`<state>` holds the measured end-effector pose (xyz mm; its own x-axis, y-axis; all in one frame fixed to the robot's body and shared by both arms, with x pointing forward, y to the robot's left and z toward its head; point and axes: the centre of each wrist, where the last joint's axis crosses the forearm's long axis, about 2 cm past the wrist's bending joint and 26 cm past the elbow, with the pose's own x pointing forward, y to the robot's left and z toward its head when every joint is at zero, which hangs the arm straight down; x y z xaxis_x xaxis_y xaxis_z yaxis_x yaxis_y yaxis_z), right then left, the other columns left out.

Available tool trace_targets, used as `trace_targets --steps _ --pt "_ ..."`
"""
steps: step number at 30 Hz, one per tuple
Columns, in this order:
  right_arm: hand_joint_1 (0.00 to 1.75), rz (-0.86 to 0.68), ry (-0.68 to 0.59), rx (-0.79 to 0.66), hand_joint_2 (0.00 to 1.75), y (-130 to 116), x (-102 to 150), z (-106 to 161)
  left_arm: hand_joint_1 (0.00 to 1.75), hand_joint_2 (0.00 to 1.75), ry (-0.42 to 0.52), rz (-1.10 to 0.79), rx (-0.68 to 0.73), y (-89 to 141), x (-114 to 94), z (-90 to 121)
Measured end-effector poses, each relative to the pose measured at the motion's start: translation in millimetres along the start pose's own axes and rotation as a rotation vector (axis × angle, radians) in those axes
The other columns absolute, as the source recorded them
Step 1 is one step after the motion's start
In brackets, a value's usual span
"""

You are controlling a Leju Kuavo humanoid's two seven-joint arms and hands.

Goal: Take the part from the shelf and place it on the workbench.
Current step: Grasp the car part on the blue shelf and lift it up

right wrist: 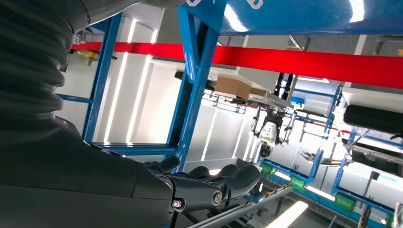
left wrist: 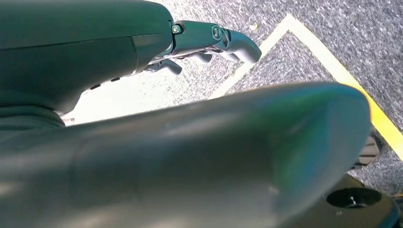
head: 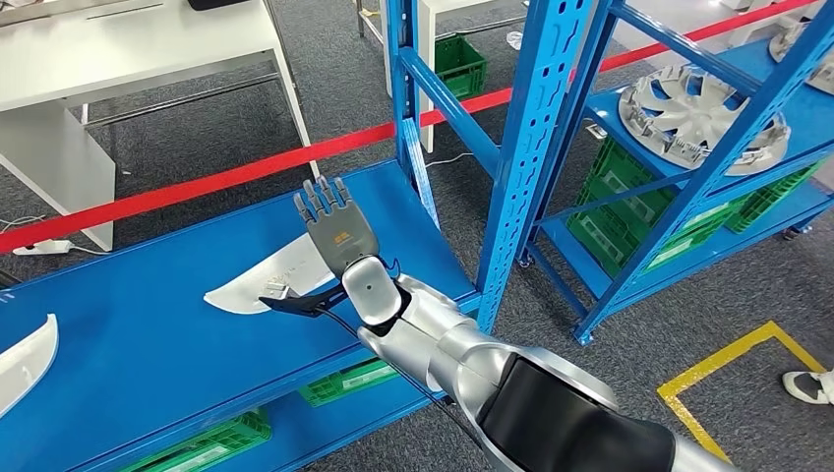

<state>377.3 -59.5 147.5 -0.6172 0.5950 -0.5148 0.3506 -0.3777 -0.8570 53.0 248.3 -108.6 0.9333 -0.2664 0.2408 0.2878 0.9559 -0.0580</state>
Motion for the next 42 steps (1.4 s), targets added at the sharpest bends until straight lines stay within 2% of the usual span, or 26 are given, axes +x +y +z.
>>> trace_targets --steps 14,25,30,36,42 --pt "0.00 -0.058 0.074 0.060 1.75 5.0 -4.5 2.3 0.00 0.00 0.001 0.003 -0.001 -0.3 -0.5 0.0" --pt "0.00 -0.090 0.157 0.183 1.75 27.3 -11.7 16.2 0.00 0.00 -0.003 0.006 -0.002 -0.6 -1.4 0.1" --pt "0.00 -0.200 0.197 0.303 1.75 44.8 -6.2 29.0 0.00 0.00 0.008 0.010 -0.005 -2.3 -1.3 0.1" --pt "0.00 -0.393 0.216 0.650 1.75 45.8 -24.1 26.8 0.00 0.00 0.026 0.000 -0.015 -7.6 1.7 -0.2" --pt "0.00 -0.439 0.226 0.686 1.75 44.9 -29.5 26.0 0.00 0.00 0.029 -0.002 -0.019 -9.7 2.9 -0.4"
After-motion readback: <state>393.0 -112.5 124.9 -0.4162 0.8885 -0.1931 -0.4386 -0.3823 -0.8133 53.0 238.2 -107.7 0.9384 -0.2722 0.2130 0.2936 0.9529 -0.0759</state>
